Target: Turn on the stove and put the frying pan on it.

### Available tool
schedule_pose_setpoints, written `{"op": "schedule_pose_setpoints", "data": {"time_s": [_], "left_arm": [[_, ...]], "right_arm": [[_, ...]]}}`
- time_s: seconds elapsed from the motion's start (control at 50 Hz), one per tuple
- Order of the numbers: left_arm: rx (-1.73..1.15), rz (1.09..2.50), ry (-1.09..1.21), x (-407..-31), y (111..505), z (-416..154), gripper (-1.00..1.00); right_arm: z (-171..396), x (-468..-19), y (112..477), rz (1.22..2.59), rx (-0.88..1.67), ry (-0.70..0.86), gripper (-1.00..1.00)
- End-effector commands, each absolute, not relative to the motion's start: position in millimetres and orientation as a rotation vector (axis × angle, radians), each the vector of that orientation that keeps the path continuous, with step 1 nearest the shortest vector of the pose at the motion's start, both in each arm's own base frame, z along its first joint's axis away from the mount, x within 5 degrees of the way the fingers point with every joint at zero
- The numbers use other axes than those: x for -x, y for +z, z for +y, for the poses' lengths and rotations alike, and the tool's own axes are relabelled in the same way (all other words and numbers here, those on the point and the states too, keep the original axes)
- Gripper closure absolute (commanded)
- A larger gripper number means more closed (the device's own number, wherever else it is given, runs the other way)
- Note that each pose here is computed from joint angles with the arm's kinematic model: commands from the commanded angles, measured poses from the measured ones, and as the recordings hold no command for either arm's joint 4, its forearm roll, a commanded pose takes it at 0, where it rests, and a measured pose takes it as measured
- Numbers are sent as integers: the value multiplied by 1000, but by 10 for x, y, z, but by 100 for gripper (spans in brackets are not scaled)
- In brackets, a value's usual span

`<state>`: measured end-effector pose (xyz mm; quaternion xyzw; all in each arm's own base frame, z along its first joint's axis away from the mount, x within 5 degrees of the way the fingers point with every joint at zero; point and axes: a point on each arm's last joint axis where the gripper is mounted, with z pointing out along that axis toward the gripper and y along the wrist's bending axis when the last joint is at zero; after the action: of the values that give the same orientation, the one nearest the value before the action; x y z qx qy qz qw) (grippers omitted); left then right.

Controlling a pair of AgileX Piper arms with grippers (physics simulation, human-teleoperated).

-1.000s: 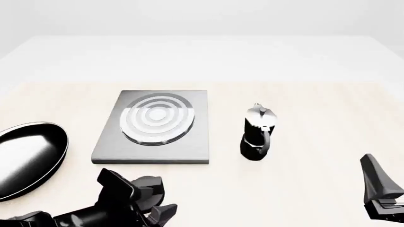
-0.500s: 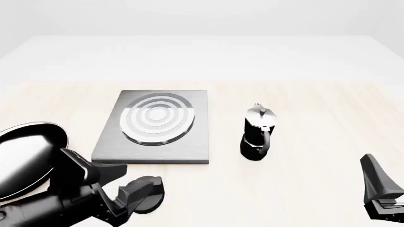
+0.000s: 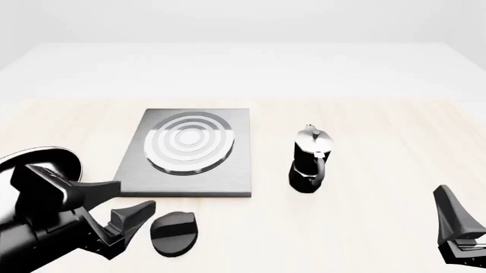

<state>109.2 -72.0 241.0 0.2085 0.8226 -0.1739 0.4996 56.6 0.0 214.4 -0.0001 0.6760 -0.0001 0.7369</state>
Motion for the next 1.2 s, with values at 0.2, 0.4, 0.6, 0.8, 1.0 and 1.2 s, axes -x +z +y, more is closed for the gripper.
{"op": "schedule_pose_setpoints", "data": {"time_s": [0.2, 0.4, 0.6, 0.8, 1.0, 1.2], "left_arm": [[-450, 1997, -264, -976, 2590, -450, -100], [-404, 1996, -173, -864, 2674, -303, -100], [-362, 1999, -85, -736, 2740, -185, -100], [-320, 2012, -10, -646, 2733, -108, -100], [-272, 2029, 75, -591, 2712, -44, -100], [-224, 2020, 117, -483, 2791, -8, -100]], "right_arm": [[0, -566, 2144, 1485, 0, 0, -100], [0, -566, 2144, 1485, 0, 0, -100], [0, -566, 2144, 1485, 0, -1, -100], [0, -566, 2144, 1485, 0, 0, -100], [0, -566, 2144, 1485, 0, 0, -100], [0, -566, 2144, 1485, 0, 0, -100]]}}
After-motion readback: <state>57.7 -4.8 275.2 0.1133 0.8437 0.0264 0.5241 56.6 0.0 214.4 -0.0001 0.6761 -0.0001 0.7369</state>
